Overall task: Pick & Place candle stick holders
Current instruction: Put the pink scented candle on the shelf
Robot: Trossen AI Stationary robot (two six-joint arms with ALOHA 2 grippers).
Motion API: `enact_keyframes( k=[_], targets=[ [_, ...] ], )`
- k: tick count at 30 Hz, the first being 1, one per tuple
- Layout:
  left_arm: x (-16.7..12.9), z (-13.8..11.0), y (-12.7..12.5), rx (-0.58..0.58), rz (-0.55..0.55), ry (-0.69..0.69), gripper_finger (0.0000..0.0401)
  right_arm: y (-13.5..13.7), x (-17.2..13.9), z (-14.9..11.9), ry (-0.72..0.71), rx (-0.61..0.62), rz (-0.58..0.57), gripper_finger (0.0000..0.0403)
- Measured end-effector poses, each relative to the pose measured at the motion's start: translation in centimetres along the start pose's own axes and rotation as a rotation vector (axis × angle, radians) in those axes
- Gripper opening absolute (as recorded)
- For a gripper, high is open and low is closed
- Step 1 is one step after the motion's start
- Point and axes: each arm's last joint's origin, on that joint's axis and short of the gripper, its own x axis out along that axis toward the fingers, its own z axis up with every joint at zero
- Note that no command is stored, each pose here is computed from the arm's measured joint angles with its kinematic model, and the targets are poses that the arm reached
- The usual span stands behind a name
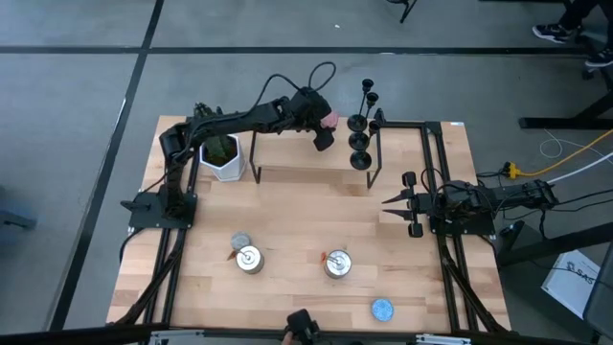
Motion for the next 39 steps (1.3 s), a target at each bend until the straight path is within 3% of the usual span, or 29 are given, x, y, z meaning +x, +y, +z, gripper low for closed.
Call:
enact_keyframes(
  k=[39],
  targets=[
    [-0.1,-0.1,-0.7,-0.044,-0.014,0.013,0.0295,0.0,0.0,0.0,0.000,0.000,0.000,0.0100]
  ],
)
